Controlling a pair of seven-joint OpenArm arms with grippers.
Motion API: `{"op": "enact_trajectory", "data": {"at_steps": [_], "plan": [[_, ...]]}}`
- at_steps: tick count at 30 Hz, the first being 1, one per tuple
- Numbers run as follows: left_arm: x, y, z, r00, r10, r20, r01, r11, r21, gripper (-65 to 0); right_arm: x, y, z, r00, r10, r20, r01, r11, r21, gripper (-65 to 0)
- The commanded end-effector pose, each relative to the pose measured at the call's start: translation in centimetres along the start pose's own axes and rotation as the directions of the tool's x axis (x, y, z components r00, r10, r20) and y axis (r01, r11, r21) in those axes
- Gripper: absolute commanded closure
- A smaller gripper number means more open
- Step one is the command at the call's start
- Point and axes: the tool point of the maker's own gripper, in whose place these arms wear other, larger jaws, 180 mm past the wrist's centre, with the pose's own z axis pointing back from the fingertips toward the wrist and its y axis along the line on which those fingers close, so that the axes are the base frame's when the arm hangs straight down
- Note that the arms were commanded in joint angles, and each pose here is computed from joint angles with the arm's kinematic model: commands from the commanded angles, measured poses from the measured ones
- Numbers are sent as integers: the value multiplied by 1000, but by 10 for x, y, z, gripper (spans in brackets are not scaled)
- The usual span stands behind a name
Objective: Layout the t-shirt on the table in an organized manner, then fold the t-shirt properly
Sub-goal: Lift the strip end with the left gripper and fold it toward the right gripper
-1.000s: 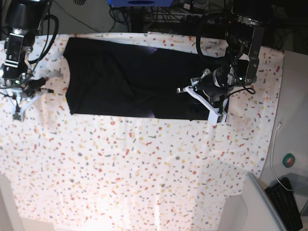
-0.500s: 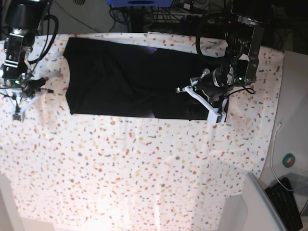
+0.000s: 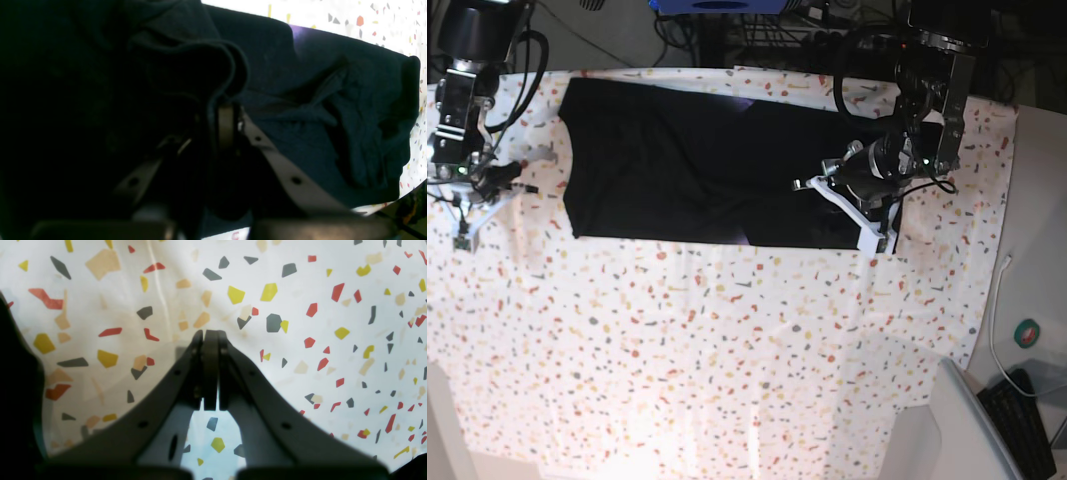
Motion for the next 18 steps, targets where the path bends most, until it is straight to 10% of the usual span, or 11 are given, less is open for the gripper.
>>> {"op": "enact_trajectory", "data": {"at_steps": [1, 18], "plan": [[13, -5, 4, 999, -12, 34, 13, 1000, -19, 0, 17, -7, 3, 999, 1, 49, 0, 1000, -14, 0], [3, -4, 5, 999, -8, -39, 7, 1000, -18, 0, 18, -7, 3, 999, 1, 50, -1, 1000, -13, 0]]}}
